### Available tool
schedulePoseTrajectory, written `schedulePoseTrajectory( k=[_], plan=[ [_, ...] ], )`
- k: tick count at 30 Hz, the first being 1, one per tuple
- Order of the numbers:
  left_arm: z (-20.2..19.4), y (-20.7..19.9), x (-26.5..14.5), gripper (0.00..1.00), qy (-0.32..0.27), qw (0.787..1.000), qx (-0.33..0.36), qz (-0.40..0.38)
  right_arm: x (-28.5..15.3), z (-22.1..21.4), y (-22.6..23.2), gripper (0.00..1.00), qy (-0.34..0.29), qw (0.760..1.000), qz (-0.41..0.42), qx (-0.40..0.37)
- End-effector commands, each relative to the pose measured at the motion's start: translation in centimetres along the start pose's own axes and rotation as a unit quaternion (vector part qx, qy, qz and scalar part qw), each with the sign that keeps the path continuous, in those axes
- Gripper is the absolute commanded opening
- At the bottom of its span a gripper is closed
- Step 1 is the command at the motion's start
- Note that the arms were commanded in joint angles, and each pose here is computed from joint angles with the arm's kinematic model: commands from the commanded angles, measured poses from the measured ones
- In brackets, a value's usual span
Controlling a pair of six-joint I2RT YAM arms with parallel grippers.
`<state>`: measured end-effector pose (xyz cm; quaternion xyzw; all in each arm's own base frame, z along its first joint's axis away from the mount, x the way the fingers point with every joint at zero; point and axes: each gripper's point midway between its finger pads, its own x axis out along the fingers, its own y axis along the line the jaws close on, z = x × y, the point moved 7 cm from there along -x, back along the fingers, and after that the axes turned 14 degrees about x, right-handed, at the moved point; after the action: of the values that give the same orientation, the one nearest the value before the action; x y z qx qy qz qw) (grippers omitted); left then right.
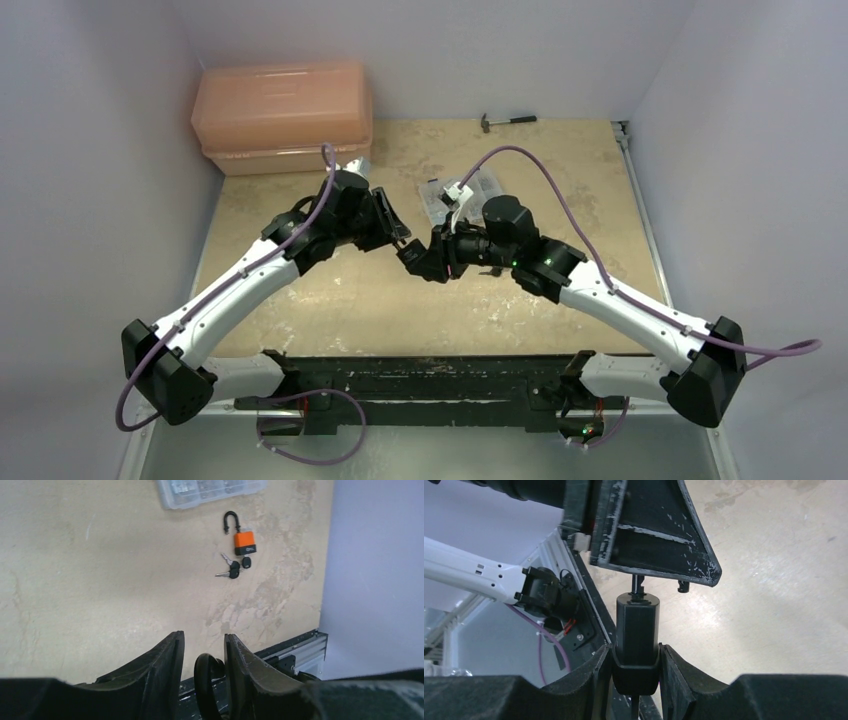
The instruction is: Unlock with the key
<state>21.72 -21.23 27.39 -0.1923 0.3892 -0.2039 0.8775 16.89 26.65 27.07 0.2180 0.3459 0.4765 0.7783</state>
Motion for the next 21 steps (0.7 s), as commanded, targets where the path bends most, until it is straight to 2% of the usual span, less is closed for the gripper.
schedulePoseTrajectory(
  k=[1, 6, 11, 14, 17, 21],
  plan=[
    [0.5, 0.5, -0.6, 0.4, 0.014, 0.997, -0.018, 0.068, -1.5, 4.3, 3.0, 0.0, -0.072, 0.991, 0.02, -0.115],
    [0.8, -0.2, -0.4, 0.51, 0.036, 0.998, -0.005, 0.058, -1.4, 4.0, 2.5, 0.0, -0.064, 0.984, -0.005, -0.164],
    [3.3, -1.9, -3.2, 0.67, -0.029, 0.998, 0.062, 0.002, -2.5, 3.5, 3.0, 0.0, -0.064, 0.982, 0.013, -0.176],
    [5.0, -2.5, -5.8, 0.69, -0.084, 0.992, 0.098, -0.013, -3.2, 2.9, 3.3, 0.0, -0.057, 0.982, 0.032, -0.177],
    [6.0, -3.1, -8.3, 0.72, -0.149, 0.975, 0.156, -0.057, -3.9, 2.3, 4.1, 0.0, -0.051, 0.981, 0.064, -0.175],
    [5.7, -5.5, -11.5, 0.73, -0.165, 0.942, 0.23, -0.181, -5.7, 1.8, 6.8, 0.0, -0.05, 0.971, 0.159, -0.174]
  ],
)
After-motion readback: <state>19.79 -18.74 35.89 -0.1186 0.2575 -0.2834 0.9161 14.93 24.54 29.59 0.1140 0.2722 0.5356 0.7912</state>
